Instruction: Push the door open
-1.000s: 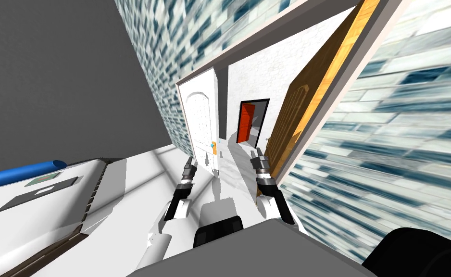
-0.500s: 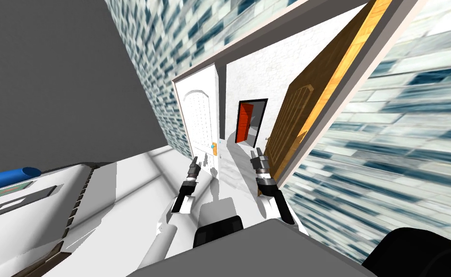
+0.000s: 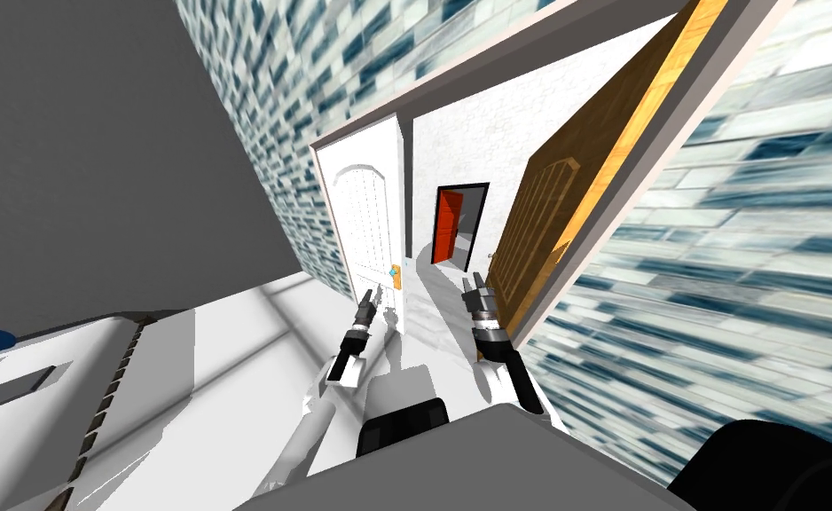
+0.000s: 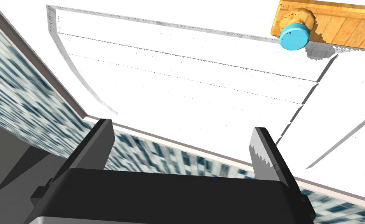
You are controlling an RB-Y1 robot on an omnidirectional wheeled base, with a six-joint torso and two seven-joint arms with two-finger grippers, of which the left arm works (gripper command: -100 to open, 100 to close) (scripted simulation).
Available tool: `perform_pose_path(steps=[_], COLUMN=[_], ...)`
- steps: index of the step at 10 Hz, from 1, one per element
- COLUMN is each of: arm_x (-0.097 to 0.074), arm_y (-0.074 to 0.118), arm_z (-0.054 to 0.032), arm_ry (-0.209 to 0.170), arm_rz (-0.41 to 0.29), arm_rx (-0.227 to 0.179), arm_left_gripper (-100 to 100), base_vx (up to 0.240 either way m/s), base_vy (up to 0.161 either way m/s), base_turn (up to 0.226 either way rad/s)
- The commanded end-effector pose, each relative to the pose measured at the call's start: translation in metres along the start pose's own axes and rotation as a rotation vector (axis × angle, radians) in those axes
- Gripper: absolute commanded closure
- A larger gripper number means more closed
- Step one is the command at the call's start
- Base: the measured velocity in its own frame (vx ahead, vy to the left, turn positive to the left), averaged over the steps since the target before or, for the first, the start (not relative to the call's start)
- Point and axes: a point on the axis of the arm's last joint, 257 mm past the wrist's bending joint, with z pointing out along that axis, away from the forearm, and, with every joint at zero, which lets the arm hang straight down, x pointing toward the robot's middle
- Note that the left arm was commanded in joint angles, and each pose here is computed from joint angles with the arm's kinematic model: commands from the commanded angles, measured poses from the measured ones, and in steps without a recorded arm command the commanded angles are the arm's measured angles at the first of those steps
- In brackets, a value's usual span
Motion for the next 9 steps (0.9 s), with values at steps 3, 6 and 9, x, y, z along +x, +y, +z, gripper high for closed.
perform_pose_path(steps=[3,6,9], arm_x=[0.013,0.025,0.037], arm_y=[0.020,0.036,0.051], arm_z=[0.0107,0.0177,0.0240], arm_ry=[0.033,0.058,0.083], arm_rz=[-0.002,-0.004,-0.003], arm_rx=[-0.047,-0.085,-0.121], arm_left_gripper=[-100,-100,-100], base_vx=[0.075,0.076,0.057], base_vy=[0.106,0.100,0.100], base_turn=[-0.090,-0.084,-0.080])
